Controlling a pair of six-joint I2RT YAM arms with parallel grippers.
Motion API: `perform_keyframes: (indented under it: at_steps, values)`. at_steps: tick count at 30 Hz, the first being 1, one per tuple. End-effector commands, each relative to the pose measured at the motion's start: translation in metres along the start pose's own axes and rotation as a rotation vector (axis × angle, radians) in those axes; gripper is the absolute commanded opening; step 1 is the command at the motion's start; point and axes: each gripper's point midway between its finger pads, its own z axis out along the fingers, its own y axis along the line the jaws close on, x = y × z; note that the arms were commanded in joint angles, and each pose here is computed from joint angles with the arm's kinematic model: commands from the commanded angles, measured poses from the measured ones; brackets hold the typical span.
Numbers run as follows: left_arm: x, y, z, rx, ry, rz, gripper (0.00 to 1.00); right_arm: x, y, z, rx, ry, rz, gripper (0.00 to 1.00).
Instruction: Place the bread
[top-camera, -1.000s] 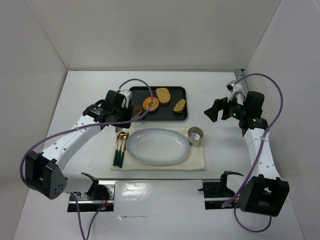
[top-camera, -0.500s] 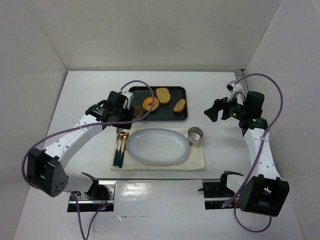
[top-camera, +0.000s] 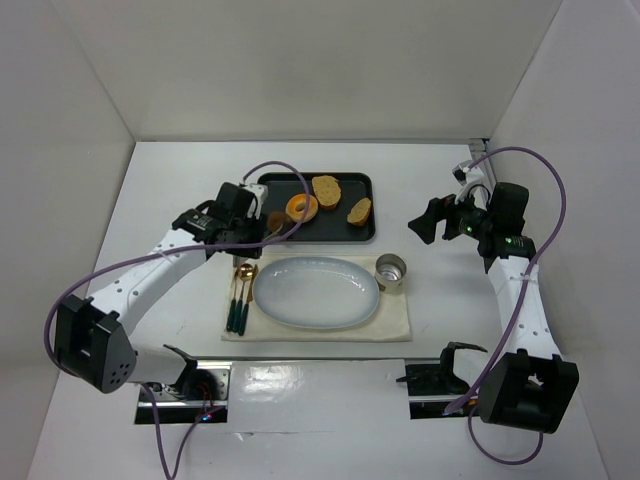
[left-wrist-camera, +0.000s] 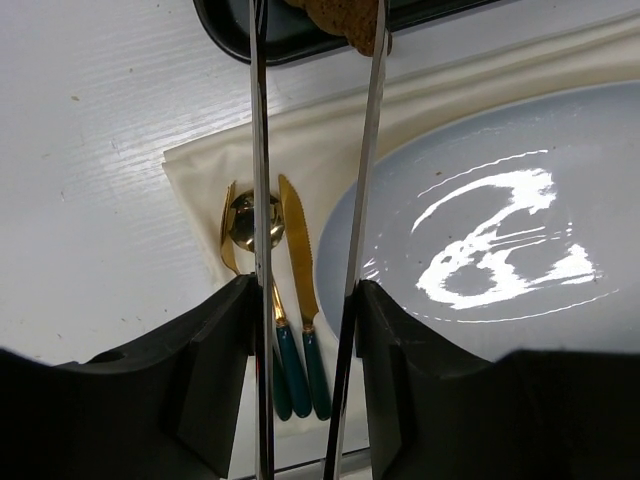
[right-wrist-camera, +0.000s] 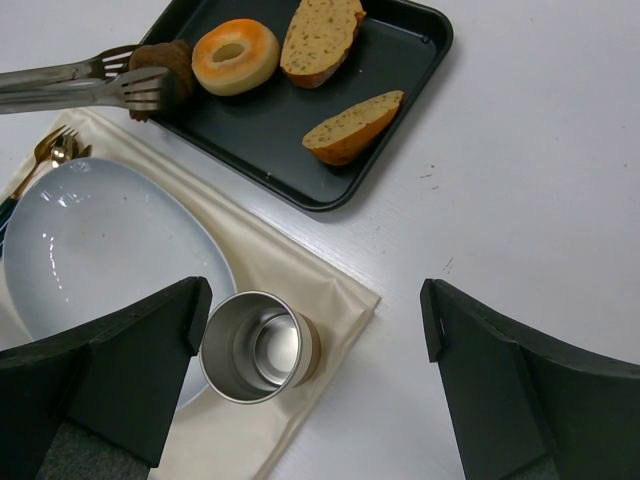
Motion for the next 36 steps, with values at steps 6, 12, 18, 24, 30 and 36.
perform_keyframes:
  at_steps: [6,12,18,24,30,36]
  values:
    - [-0.040,-0.019,-0.062,0.061,-0.174,0.010,0.21,-0.017,0.002,-0.003,-0.004,-0.028,-0.040,0.99]
    - [-0.014,-0.045,-0.091,0.183,-0.150,0.025,0.21,-0.017,0.002,-0.003,-0.004,-0.028,-0.040,0.99]
    - [0.037,-0.068,-0.108,0.316,-0.054,0.092,0.21,-0.017,0.002,-0.003,-0.004,-0.028,-0.040,0.99]
    - [0.079,-0.078,-0.105,0.399,0.050,0.140,0.23,-0.017,0.001,-0.003,0.005,-0.026,-0.040,0.99]
    - [0.086,-0.079,-0.104,0.411,0.075,0.150,0.28,-0.015,-0.001,-0.001,0.004,-0.020,-0.034,0.99]
    - [0.089,-0.078,-0.102,0.402,0.100,0.141,0.61,-0.015,-0.001,-0.001,0.004,-0.020,-0.034,0.99]
